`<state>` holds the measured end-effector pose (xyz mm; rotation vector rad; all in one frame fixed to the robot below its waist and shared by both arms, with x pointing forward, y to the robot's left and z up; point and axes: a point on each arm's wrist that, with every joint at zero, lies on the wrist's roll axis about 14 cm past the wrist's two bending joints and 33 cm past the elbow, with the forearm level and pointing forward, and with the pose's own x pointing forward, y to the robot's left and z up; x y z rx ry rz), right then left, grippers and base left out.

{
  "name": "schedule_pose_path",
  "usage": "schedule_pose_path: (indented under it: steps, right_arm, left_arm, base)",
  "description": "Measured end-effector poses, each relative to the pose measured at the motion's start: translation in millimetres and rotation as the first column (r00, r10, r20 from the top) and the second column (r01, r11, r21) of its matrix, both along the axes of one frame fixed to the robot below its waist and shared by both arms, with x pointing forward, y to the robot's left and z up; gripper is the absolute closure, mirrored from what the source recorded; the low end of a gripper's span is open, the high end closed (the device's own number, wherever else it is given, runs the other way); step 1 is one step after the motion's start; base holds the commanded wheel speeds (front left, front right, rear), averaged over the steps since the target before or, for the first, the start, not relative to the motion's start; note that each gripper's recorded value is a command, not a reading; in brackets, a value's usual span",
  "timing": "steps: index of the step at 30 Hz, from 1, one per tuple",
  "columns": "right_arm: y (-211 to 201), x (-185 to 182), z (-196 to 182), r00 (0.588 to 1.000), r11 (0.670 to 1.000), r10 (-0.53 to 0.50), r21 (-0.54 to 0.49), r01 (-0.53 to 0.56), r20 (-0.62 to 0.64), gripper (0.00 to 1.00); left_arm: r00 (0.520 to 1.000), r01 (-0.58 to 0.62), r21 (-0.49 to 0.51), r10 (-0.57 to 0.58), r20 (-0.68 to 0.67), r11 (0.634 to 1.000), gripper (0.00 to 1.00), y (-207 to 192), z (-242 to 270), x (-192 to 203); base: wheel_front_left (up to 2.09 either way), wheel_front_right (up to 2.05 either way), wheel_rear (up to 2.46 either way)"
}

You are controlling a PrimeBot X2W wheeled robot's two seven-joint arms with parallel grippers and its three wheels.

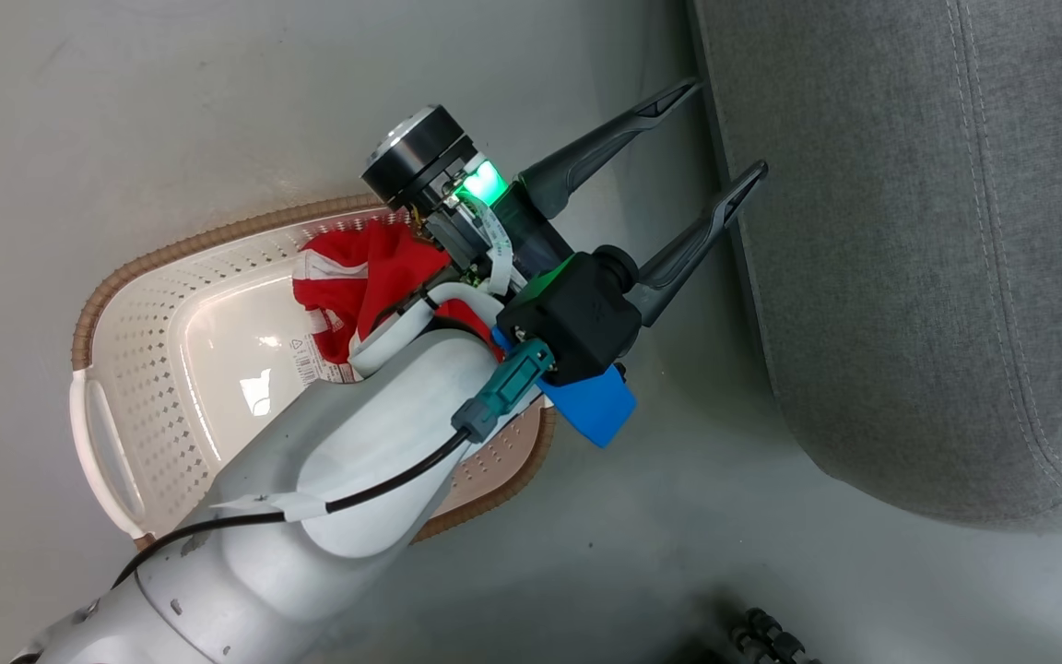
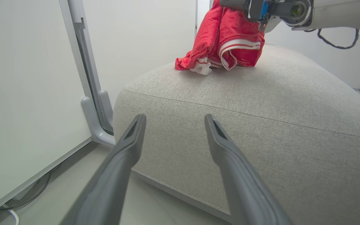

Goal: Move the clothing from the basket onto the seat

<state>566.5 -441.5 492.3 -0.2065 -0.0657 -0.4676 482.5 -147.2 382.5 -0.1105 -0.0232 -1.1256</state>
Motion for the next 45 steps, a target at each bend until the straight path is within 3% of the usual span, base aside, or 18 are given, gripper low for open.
schedule_pose_path:
  steps: [6, 7, 8, 9, 15, 24, 32, 38, 45]
  right_arm:
    - [5, -28, -67, 0.988, 0.992, -0.032, 0.114, 0.049, -0.150, 1.00]
    - [6, -29, -69, 0.988, 0.991, -0.032, 0.123, 0.051, -0.153, 0.73]
    - [7, -29, -70, 0.987, 0.990, -0.032, 0.129, 0.052, -0.154, 0.53]
    - [7, -30, -70, 0.987, 0.990, -0.031, 0.132, 0.052, -0.156, 0.00]
    - [15, -47, -63, 0.986, 0.991, -0.012, 0.126, 0.034, -0.168, 0.00]
    - [25, -128, -64, 0.977, 0.986, -0.034, 0.154, 0.068, -0.211, 0.00]
    - [58, -151, -13, 0.997, 0.989, 0.041, 0.145, -0.031, -0.064, 0.00]
    - [116, -142, 25, 0.978, 0.970, 0.197, 0.131, -0.205, 0.070, 0.00]
    - [193, -124, 45, 0.905, 0.899, 0.400, 0.129, -0.418, 0.148, 0.00]
  left_arm:
    - [1.000, -0.002, 0.004, 0.002, 0.013, 1.000, 0.00, 0, 4, 3]
    - [1.000, -0.003, 0.003, 0.003, 0.017, 1.000, 0.00, 1, 6, 3]
    - [1.000, -0.005, 0.003, 0.005, 0.020, 1.000, 0.00, 1, 7, 4]
    - [1.000, -0.008, 0.002, 0.008, 0.022, 1.000, 0.00, 1, 10, 4]
    - [0.999, -0.037, -0.005, 0.038, 0.037, 0.999, 0.00, 5, 29, 3]
    - [0.990, -0.132, -0.021, 0.133, 0.048, 0.991, 0.00, 25, 73, -11]
    - [0.956, -0.291, -0.013, 0.292, 0.045, 0.957, 0.00, 67, 98, -17]
    - [0.889, -0.456, 0.013, 0.456, 0.035, 0.890, 0.00, 121, 102, -21]
    - [0.757, -0.652, 0.014, 0.650, 0.057, 0.758, 0.00, 198, 116, -24]
  base:
    - [0.00, 0.00, 0.00]
    - [0.00, 0.00, 0.00]
    - [0.00, 0.00, 0.00]
    - [0.00, 0.00, 0.00]
    - [0.00, 0.00, 0.00]
    - [0.00, 0.00, 0.00]
    - [0.00, 0.00, 0.00]
    - [0.00, 0.00, 0.00]
    - [0.00, 0.00, 0.00]
